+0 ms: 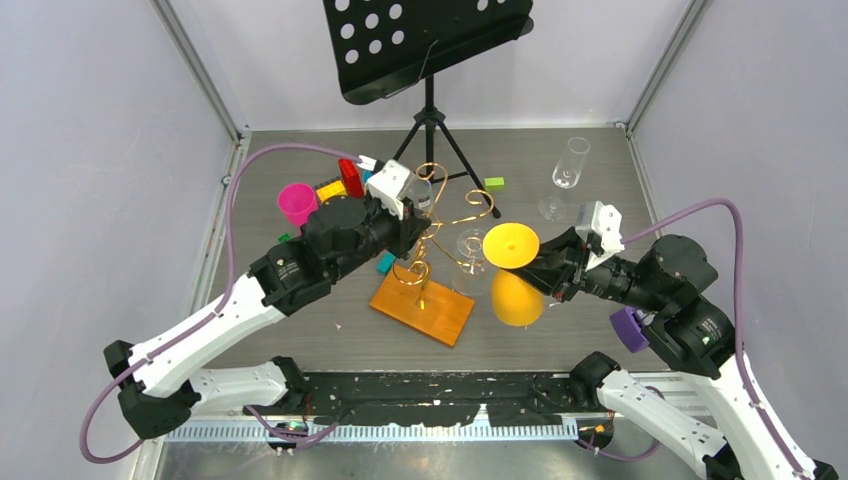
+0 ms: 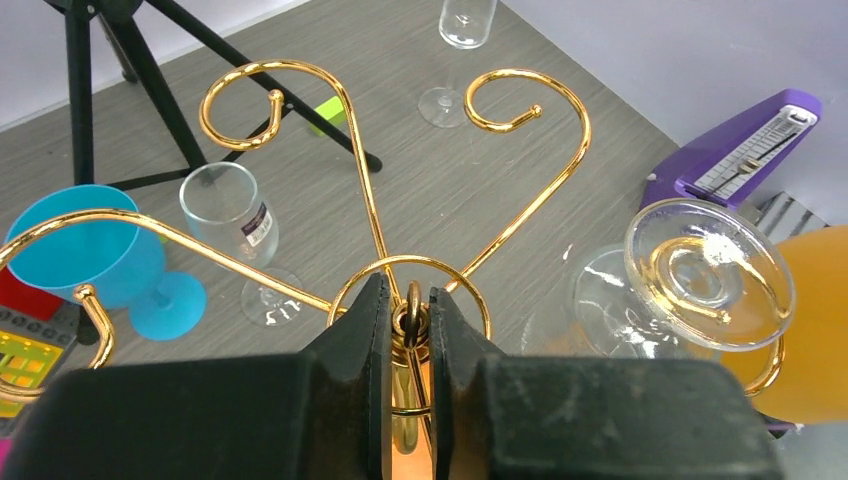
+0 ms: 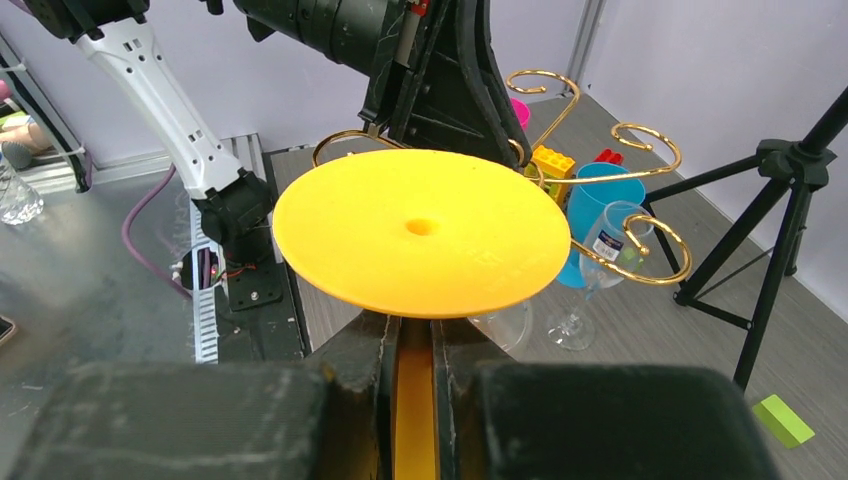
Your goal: Place the wine glass upside down on the wine glass rack
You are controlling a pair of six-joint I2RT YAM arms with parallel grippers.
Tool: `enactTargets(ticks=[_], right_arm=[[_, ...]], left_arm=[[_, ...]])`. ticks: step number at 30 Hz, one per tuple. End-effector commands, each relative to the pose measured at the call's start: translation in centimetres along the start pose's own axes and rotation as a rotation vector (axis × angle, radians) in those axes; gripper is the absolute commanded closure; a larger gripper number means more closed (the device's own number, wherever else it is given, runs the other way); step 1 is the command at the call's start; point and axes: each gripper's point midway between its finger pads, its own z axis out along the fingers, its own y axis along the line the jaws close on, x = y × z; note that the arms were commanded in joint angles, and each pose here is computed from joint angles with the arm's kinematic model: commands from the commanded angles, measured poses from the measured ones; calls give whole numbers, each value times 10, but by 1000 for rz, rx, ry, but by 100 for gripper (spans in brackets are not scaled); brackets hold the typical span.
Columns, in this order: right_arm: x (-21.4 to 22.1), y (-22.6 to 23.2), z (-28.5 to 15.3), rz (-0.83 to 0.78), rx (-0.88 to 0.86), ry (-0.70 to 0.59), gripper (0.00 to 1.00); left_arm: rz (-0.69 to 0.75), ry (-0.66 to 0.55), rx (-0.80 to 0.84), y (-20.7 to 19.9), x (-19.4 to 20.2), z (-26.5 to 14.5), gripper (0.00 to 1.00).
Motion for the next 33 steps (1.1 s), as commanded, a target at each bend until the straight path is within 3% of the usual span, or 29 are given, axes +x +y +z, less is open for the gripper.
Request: enactTargets(ticks=[1, 11, 18, 33], right_arm=[[-13, 4, 2, -56, -35, -56, 95], [-4, 1, 5, -46, -29, -47, 95], [-6, 2, 5, -40, -33, -54, 95], [-9, 14, 5, -29, -92, -142, 95]], left_arm=[[-4, -110, 35, -2, -29, -9, 85], [31, -134, 115, -13, -31, -24, 51], [129, -185, 141, -14, -49, -37, 34], [139, -92, 308, -27, -36, -31, 46]])
